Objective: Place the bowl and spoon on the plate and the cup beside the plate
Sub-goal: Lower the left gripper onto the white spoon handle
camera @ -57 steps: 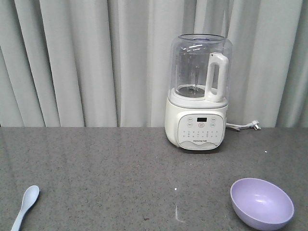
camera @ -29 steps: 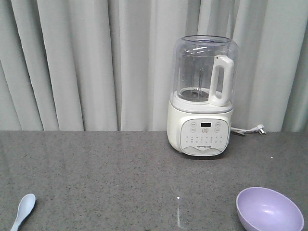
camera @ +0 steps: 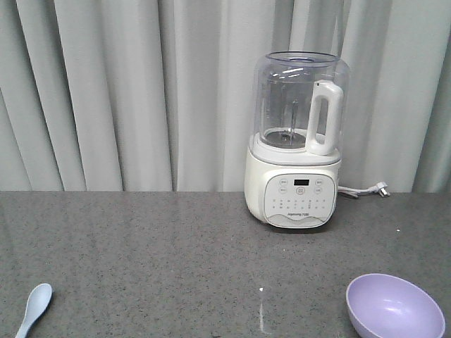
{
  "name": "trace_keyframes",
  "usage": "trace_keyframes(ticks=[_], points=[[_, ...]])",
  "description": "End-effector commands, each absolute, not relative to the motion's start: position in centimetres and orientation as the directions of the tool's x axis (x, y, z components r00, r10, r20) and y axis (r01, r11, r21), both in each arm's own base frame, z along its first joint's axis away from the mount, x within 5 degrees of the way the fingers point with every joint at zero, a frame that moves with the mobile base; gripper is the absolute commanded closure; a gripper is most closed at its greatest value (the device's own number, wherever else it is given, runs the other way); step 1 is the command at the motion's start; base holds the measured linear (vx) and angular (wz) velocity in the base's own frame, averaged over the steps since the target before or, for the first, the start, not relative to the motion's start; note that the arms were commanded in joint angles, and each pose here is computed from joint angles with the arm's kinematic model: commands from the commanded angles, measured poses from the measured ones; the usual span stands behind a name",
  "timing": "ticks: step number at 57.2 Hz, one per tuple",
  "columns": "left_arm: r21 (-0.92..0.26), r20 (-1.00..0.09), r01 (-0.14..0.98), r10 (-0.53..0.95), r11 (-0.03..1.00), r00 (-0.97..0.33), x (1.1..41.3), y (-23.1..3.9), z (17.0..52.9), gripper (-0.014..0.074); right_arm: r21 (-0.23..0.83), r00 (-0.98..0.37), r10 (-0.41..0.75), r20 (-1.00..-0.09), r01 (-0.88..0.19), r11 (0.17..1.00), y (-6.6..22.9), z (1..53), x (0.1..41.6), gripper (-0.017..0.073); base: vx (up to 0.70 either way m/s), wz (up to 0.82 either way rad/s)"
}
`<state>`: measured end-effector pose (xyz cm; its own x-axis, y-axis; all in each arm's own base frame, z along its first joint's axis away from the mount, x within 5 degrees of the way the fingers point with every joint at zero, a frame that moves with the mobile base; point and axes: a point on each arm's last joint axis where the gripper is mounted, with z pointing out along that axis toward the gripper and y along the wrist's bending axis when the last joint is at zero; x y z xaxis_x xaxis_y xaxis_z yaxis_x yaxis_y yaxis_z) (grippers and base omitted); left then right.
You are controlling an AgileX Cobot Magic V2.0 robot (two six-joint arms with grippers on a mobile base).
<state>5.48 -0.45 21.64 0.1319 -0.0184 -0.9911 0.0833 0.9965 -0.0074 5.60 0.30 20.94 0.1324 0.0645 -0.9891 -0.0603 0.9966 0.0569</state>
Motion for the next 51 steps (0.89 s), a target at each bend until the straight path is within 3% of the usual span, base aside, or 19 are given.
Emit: trace_keyframes(ticks=[1, 3, 8, 14, 24, 35, 44, 51], points=[[-0.182, -0.876, 0.141, -0.225, 0.973, 0.426, 3.8, -0.1, 27.1, 0.0597, 0.048, 0.312, 0.069, -0.948, -0.075, 0.996, 0.3, 24.1, 4.9, 0.0568, 0.00, 0.00], [-0.206, -0.845, 0.163, -0.260, 0.965, 0.468, 3.2, 0.0, 28.7, 0.0597, 0.046, 0.338, 0.069, -0.939, -0.075, 0.996, 0.3, 25.7, 4.5, 0.0568, 0.00, 0.00], [-0.144, -0.805, 0.163, -0.211, 0.976, 0.554, 0.8, 0.1, 33.9, 0.0597, 0.010, 0.407, 0.035, -0.913, -0.062, 0.998, 0.2, 30.2, 3.1, 0.0568, 0.00, 0.00], [-0.086, -0.826, 0.139, -0.148, 0.987, 0.543, -0.1, 0.0, 39.4, 0.0597, -0.051, 0.438, -0.033, -0.898, -0.029, 0.998, 0.1, 36.2, 2.6, 0.0568, 0.00, 0.00], [0.001, -0.914, 0.091, -0.036, 0.996, 0.404, 6.2, -0.6, 46.3, 0.0597, -0.089, 0.377, -0.078, -0.923, -0.014, 0.996, 0.3, 44.0, 6.8, 0.0568, 0.00, 0.00], [0.004, -0.975, 0.090, -0.016, 0.996, 0.223, 14.9, -1.3, 46.0, 0.0597, -0.080, 0.246, -0.070, -0.967, -0.032, 0.996, 0.7, 44.5, 13.9, 0.0568, 0.00, 0.00], [0.004, -0.989, 0.090, -0.010, 0.996, 0.148, 17.2, -1.5, 44.9, 0.0584, -0.082, 0.152, -0.075, -0.986, -0.039, 0.996, 0.9, 43.1, 16.6, 0.0563, 0.00, 0.00], [0.004, -0.991, 0.091, -0.009, 0.996, 0.135, 17.6, -1.6, 44.6, 0.0520, -0.082, 0.153, -0.075, -0.985, -0.039, 0.996, 0.9, 43.1, 16.7, 0.0507, 0.00, 0.00]])
